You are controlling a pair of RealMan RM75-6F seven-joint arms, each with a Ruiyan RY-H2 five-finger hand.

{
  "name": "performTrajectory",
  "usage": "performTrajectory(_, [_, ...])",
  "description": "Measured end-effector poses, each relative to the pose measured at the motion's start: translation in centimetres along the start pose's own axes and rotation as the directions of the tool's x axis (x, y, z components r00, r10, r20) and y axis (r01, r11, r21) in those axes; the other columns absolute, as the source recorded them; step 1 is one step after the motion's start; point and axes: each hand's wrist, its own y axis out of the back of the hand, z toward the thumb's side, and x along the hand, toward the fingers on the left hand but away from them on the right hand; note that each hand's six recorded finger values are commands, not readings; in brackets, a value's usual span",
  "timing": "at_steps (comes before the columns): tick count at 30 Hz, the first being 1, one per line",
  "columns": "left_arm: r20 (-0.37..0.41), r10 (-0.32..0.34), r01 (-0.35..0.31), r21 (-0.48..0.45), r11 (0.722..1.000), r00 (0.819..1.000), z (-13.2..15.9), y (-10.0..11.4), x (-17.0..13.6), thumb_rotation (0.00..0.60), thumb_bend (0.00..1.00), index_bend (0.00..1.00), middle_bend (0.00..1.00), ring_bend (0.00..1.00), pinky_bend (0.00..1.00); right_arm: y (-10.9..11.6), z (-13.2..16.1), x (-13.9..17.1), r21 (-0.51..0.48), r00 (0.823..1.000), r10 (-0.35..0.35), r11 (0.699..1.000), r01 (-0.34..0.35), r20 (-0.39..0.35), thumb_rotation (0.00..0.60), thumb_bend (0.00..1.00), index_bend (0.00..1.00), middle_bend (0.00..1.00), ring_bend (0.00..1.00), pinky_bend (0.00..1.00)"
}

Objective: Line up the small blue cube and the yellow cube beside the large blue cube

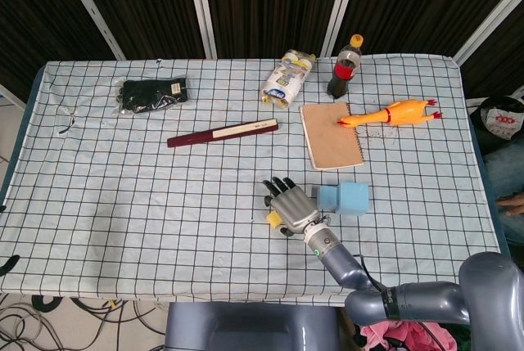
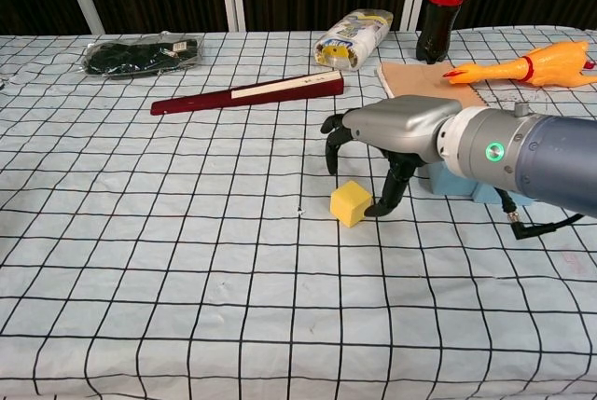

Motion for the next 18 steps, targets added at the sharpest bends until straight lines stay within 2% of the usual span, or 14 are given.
performTrajectory(18, [-0.004,0.000,0.000,0.005,1.000,1.000,0.0,0.0,0.0,0.600,0.01,0.21,0.05,0.00,0.00,-1.4,-0.2,-0.7,-0.027,0.999,-0.034,0.999,0.033,-0.028,0.600,0.21,0.39,0.03,0.00,0.09])
